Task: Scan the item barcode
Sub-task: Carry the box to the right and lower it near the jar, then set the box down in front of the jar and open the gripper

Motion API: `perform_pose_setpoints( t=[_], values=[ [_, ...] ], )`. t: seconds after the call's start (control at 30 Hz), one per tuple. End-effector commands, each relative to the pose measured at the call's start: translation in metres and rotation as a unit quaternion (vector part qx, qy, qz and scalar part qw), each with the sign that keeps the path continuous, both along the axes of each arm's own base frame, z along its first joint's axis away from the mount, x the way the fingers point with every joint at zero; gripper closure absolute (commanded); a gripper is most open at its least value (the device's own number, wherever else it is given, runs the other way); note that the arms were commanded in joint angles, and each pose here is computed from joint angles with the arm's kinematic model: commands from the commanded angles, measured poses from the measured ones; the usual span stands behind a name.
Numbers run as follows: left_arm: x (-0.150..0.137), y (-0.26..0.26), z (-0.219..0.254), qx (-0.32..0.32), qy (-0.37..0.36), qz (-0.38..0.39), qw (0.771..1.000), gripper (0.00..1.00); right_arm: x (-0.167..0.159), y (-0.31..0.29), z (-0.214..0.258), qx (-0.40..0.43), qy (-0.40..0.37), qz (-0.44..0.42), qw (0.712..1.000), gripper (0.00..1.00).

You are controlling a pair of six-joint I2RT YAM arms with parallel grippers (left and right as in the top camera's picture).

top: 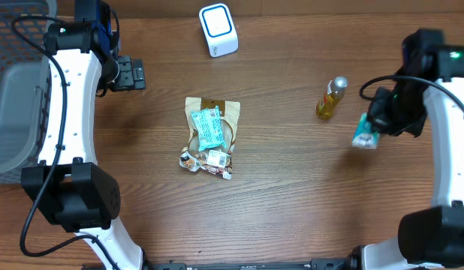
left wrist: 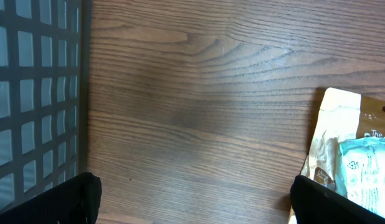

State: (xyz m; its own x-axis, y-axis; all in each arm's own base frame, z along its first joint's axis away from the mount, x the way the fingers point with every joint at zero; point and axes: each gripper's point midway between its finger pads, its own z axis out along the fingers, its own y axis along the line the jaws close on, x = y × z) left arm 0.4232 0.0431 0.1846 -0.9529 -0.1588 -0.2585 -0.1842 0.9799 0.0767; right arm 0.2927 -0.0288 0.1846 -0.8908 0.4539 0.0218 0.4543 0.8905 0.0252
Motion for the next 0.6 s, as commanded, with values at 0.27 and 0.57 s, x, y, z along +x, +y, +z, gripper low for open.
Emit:
perform_pose_setpoints(
  t=[0.27, 0.57],
  values=[
    [0.003, -0.002, 0.006, 0.004, -0.009, -0.008, 1.0, 0.0, -0.006, -0.005, -0.083, -0.016, 0.025, -0.015, 0.999, 0.96],
    [0.003, -0.002, 0.006, 0.004, -0.009, -0.008, 1.0, 0.01, 0.002, -0.014, -0.106, -0.042, 0.003, -0.015, 0.999, 0.95]
  ],
)
